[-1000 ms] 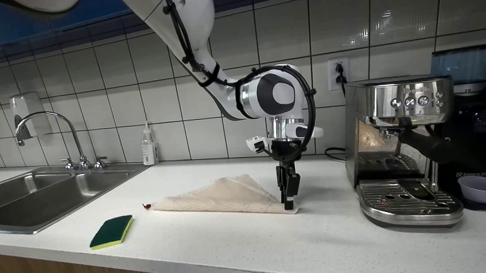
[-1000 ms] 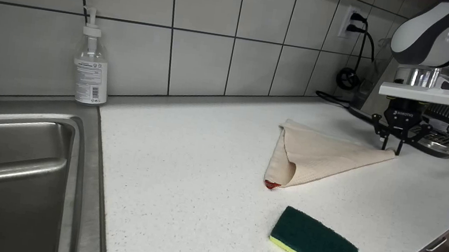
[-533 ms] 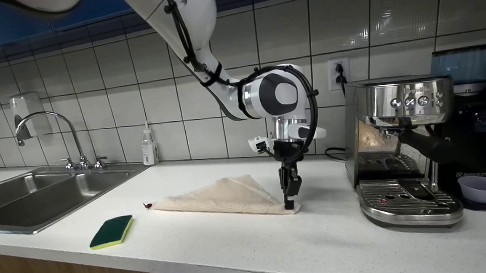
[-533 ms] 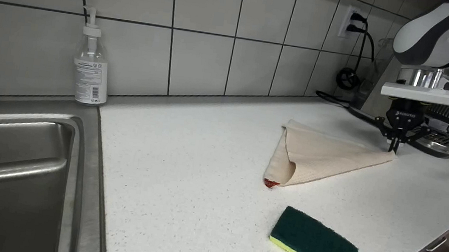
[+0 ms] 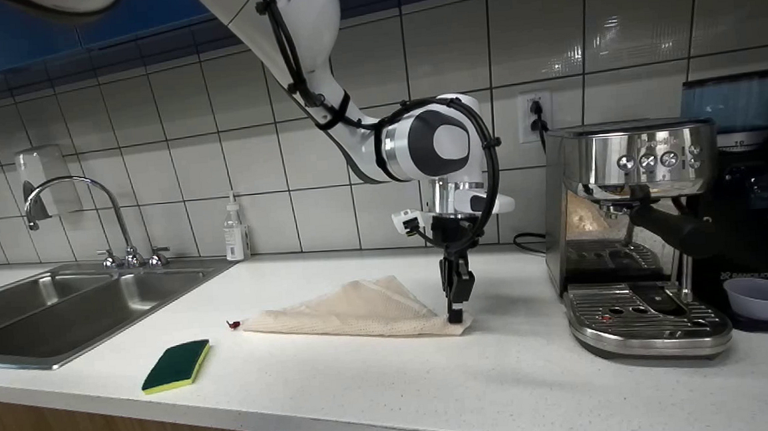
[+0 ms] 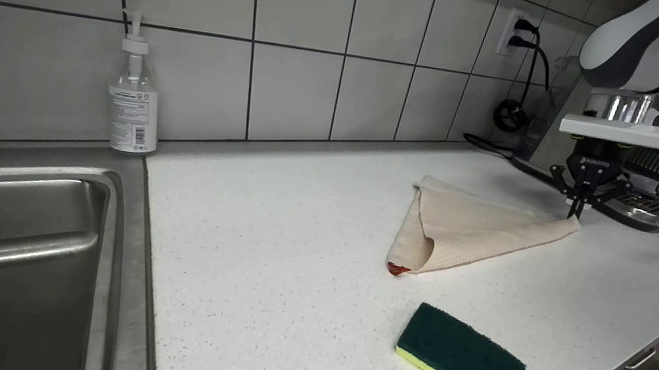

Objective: Fold the towel twice

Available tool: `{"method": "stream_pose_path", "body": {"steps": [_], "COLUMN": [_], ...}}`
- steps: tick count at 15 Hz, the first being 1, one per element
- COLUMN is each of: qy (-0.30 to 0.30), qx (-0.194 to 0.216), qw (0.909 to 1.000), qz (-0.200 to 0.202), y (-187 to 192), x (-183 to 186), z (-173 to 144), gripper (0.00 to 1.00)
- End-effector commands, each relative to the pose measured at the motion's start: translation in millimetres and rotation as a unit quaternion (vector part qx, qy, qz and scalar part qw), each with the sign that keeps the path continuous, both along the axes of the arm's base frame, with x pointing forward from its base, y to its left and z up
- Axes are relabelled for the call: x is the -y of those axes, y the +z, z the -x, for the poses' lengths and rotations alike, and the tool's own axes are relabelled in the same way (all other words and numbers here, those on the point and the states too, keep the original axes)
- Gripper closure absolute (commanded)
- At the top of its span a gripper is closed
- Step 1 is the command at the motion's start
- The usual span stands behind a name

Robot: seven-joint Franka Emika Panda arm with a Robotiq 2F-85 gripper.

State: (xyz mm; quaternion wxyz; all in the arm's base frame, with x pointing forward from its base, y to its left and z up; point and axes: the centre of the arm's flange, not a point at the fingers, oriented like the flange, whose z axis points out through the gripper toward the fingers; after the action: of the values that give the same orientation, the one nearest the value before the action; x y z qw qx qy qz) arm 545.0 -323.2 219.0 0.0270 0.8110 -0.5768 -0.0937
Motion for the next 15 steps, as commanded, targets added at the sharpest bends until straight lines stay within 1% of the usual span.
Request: {"method": "stream_pose_path", "body": {"steps": [1, 6, 15], "qy": [0.005, 0.024, 0.08], "qx": [0.022, 0.031, 0.049], "qw": [0.9997, 0.9992, 0.9952], "qz": [-0.007, -0.007, -0.028], "y": [25, 42, 71], "x": [-13, -32, -99], "z": [1, -2, 2], "gripper": [0.99, 0.99, 0.99]}}
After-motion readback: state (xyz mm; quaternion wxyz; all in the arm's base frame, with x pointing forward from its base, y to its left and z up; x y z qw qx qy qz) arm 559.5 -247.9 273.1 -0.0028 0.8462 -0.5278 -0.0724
